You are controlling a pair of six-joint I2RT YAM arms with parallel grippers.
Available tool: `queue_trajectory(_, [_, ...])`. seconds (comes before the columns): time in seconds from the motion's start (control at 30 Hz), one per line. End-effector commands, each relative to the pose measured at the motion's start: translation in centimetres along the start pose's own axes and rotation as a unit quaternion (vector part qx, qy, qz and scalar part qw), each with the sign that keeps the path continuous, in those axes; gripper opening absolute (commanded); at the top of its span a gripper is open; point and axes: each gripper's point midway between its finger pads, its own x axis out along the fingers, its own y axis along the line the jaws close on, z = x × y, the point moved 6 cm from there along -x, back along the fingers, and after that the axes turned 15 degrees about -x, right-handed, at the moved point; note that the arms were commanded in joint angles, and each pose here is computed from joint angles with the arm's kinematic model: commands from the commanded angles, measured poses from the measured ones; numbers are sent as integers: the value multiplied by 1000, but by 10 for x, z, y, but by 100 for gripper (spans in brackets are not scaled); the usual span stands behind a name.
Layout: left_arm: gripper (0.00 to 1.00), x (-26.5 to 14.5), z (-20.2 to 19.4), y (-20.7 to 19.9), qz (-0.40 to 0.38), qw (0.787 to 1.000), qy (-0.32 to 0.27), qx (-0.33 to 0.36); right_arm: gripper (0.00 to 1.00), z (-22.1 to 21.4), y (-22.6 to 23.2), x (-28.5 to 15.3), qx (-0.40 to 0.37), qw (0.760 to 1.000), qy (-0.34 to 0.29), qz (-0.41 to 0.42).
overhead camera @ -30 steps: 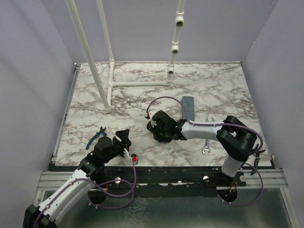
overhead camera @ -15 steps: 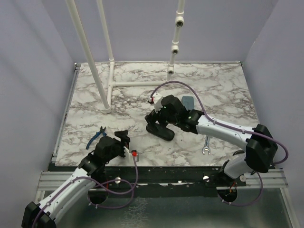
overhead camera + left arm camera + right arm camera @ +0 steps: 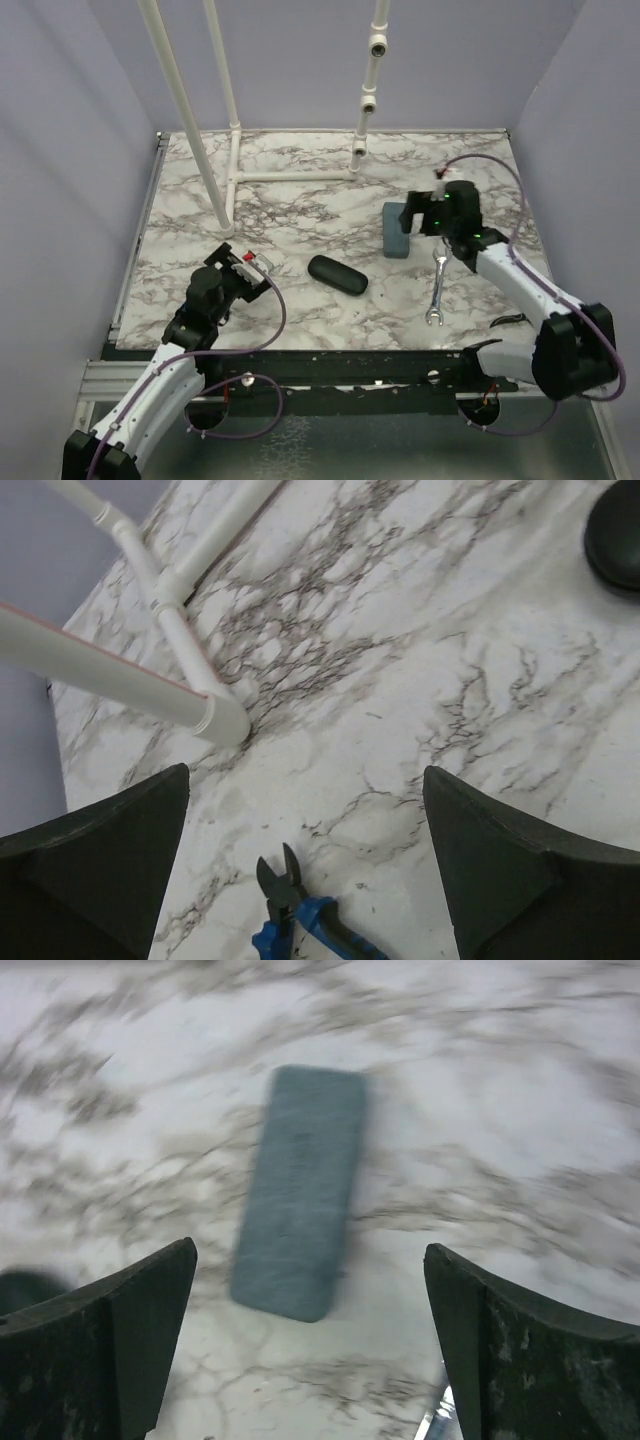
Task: Organize the sunglasses
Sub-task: Reset both arms
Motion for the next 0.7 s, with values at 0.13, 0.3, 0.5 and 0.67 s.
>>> queue_trajectory(0.13, [99, -23, 37, 60, 153, 978, -52, -134, 100, -31, -107, -81, 178, 935, -108, -286])
queue_trajectory(0.3, [99, -38, 55, 78, 186, 946, -60, -258, 100, -62, -122, -97, 212, 884, -100, -404])
queue_trajectory(0.5, [99, -41, 48, 67, 175, 908, -79, -372, 100, -84, -122, -99, 259, 855, -77, -443])
queue_trajectory(0.67, [99, -48, 33, 73, 222, 910, -76, -343, 100, -91, -119, -98, 270, 853, -75, -440])
